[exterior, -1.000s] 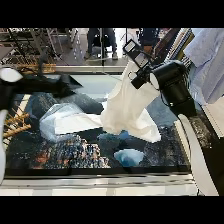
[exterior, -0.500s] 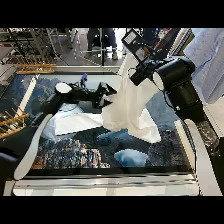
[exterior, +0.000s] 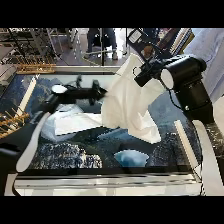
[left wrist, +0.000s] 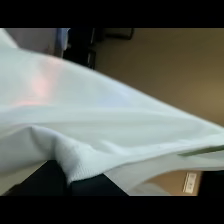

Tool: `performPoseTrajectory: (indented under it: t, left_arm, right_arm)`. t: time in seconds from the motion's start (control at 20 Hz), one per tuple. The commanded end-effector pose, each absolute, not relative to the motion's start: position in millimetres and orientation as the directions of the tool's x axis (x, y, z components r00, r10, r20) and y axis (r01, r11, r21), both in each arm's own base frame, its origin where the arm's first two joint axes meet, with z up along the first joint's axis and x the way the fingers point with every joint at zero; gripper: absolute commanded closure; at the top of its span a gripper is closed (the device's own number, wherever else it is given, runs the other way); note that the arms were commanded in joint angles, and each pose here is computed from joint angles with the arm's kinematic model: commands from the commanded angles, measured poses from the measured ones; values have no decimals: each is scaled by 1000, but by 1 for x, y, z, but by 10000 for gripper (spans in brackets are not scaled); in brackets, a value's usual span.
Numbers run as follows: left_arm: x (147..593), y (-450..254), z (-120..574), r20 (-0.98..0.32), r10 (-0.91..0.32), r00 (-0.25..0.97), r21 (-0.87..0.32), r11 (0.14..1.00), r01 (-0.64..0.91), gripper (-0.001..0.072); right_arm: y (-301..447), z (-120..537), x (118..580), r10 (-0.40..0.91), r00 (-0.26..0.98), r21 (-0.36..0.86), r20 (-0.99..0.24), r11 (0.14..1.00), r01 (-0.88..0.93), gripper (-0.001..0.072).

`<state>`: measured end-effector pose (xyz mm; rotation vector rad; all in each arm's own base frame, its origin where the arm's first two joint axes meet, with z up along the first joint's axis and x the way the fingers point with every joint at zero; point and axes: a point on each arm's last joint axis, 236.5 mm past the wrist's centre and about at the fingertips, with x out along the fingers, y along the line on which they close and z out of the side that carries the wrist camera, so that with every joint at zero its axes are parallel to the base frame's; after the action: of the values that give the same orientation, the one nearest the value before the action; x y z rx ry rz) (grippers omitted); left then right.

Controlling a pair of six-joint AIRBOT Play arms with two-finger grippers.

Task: Fold the clothes and pants, and hang the long-sleeved shirts on hangers.

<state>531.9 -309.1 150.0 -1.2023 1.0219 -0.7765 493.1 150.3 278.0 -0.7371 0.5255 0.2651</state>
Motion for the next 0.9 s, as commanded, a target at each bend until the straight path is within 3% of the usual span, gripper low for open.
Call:
performPoseTrajectory:
  t: [0.0, 0.2, 0.45, 0.7, 0.85]
  left_arm:
    - [573, -227, 191, -136, -824, 550, -981, 191, 44, 690]
    - [581, -198, 185, -144, -810, 569, -982, 187, 17, 690]
    - [584, -207, 168, -159, -816, 555, -983, 185, -9, 690]
    - [591, -200, 170, -145, -799, 583, -986, 167, -15, 690]
    - [594, -198, 174, -130, -791, 598, -989, 150, -15, 689]
  right_arm:
    - [161, 263, 482, 159, 775, -451, -612, 735, -507, 700]
    - [197, 276, 481, 339, 759, -320, -556, 755, -572, 701]
    - [215, 280, 475, 416, 732, -260, -540, 745, -615, 701]
    - [244, 275, 450, 537, 628, -193, -563, 653, -732, 701]
    - [245, 262, 437, 543, 570, -165, -617, 620, -767, 701]
